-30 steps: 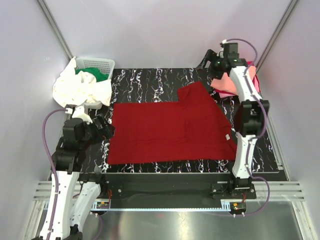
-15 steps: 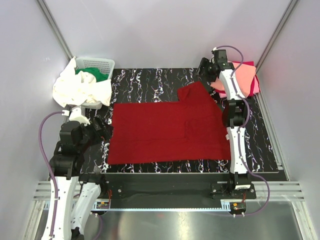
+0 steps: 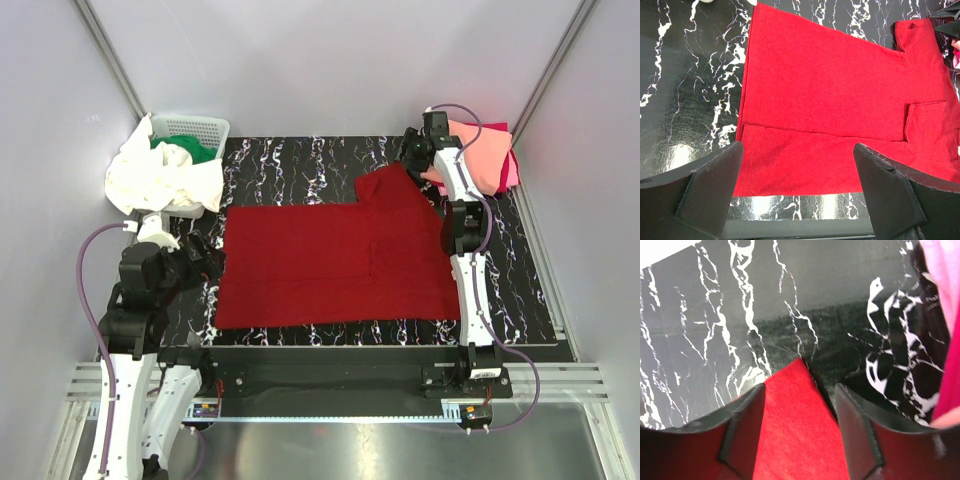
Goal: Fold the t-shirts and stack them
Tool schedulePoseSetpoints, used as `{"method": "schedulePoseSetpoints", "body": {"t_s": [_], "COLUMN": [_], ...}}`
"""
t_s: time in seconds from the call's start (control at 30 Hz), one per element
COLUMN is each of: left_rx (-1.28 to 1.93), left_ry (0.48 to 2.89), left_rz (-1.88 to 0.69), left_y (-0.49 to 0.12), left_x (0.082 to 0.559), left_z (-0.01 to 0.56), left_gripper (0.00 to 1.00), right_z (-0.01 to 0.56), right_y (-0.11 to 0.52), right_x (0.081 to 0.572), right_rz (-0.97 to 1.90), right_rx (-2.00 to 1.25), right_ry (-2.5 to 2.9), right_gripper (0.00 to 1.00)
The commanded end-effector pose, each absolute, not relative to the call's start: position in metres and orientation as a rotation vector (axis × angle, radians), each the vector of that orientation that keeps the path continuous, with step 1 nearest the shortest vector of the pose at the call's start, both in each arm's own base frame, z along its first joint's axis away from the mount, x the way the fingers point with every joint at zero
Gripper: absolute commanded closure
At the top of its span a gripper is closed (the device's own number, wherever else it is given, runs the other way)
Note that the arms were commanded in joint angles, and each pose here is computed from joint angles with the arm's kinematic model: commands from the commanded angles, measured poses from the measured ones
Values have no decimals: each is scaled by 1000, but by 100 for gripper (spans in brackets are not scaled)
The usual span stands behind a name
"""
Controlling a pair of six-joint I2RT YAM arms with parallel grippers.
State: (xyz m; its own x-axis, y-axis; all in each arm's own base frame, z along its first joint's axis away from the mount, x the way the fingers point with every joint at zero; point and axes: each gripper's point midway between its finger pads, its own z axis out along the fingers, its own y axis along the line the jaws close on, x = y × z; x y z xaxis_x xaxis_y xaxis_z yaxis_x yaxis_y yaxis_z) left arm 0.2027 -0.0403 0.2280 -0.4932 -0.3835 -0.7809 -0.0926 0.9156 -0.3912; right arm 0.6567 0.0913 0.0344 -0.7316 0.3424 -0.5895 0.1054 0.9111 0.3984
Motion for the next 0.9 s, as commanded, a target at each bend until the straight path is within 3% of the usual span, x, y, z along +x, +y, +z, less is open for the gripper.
{"method": "schedulePoseSetpoints", "body": {"t_s": [0.0,0.57,0.67,0.87], "left_rx": [-343,-369,-373,-380], "left_ry": [2016,2007,2009,2009], "left_rz": [-357,-335,-332,-328], "left_y": [-37,-33,-32,-31], "left_x": [209,207,207,208], "left_z": [239,240,239,239], "left_gripper": [1,1,1,1], "right_z": [14,11,13,32], "right_y": [100,116,117,123], "right_x": [654,641,641,635], "right_rz": [499,532,540,590], "right_rx": [337,319,309,278], "right_ry": [2399,2436,2434,2410], "right_gripper": [38,81,100,100]}}
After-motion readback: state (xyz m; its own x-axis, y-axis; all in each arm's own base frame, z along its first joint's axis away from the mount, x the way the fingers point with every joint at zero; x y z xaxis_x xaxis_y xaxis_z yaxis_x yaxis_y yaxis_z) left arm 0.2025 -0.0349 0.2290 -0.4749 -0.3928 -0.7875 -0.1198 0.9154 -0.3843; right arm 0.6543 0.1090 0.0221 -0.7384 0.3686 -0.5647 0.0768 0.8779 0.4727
